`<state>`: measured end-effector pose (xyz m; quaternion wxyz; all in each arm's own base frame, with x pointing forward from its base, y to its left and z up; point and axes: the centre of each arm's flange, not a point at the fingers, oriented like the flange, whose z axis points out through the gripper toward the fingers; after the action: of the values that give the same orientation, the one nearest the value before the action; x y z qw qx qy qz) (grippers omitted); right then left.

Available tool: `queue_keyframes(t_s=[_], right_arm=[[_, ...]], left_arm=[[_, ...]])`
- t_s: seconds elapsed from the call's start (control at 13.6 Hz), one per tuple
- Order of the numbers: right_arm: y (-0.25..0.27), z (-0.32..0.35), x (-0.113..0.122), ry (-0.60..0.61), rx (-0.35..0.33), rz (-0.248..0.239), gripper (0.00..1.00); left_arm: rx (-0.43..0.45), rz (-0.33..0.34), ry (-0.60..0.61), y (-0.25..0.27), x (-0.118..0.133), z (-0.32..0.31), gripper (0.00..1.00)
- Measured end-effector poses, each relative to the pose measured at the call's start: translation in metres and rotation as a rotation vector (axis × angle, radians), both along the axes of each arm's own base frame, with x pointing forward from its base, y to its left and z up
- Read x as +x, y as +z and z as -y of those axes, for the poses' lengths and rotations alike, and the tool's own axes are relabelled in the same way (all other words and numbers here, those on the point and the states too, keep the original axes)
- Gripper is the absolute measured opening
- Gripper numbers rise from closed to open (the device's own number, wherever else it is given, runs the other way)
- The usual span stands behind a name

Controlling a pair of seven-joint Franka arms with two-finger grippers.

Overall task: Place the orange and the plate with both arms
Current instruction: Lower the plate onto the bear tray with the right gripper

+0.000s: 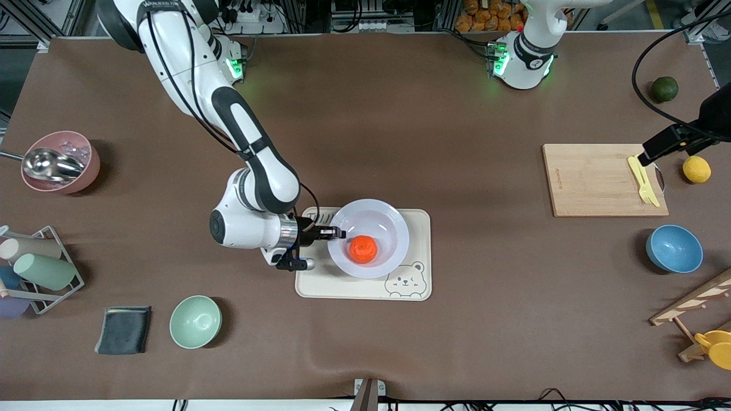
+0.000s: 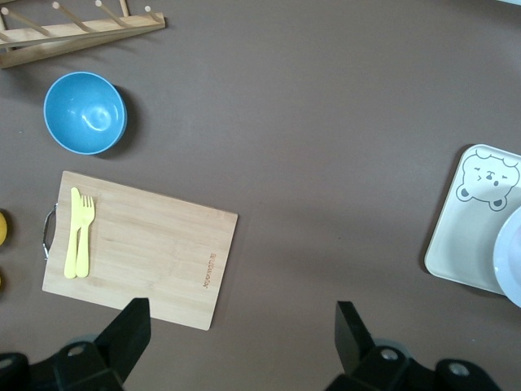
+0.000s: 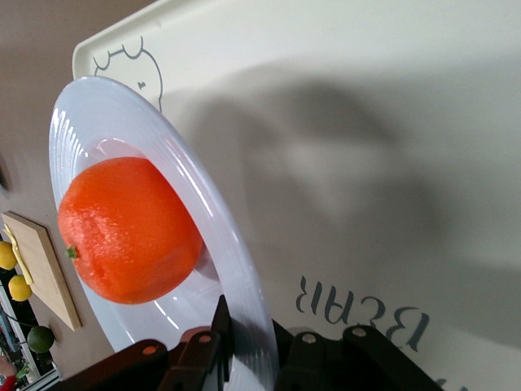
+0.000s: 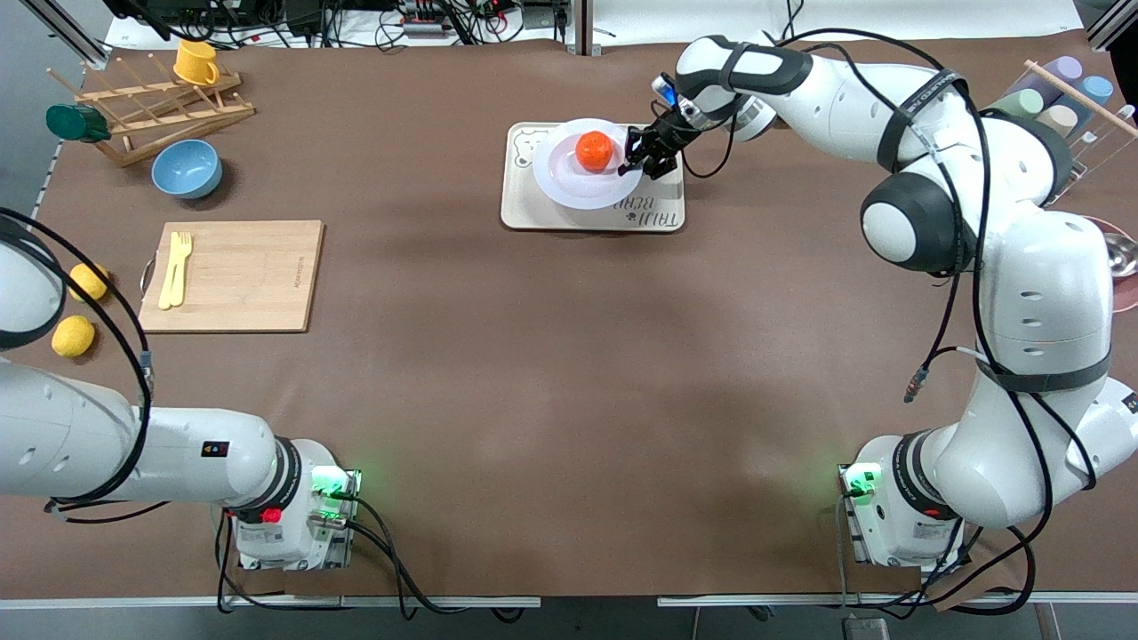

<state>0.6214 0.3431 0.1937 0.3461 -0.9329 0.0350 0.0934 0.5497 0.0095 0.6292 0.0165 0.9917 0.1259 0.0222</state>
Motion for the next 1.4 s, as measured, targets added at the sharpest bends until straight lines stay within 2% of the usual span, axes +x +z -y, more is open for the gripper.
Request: queue_keyframes(t_s=[0.52, 1.03, 1.18, 1.25, 1.4], right_arm=[[-0.019, -0.001, 0.008, -0.01, -0.009, 0.006, 0.09], [-0.034, 0.001, 0.011, -0.032, -0.025, 0.018, 0.09], [-0.035, 0.002, 0.012, -0.026, -0.025, 0.027, 0.12], [-0.035, 0.002, 0.012, -0.023, -0.022, 0.034, 0.19], [-0.034, 0.004, 0.014, -0.027, -0.021, 0.042, 0.39]], left_arm=[[-0.001, -0.022, -0.007, 0.015, -0.013, 0.003, 1.0], [0.0, -0.048, -0.036, 0.008, -0.022, 0.019, 1.0], [0.0, -0.05, -0.036, 0.007, -0.022, 0.019, 1.0], [0.0, -0.051, -0.037, 0.007, -0.022, 0.019, 1.0], [0.0, -0.054, -0.037, 0.005, -0.022, 0.019, 1.0]])
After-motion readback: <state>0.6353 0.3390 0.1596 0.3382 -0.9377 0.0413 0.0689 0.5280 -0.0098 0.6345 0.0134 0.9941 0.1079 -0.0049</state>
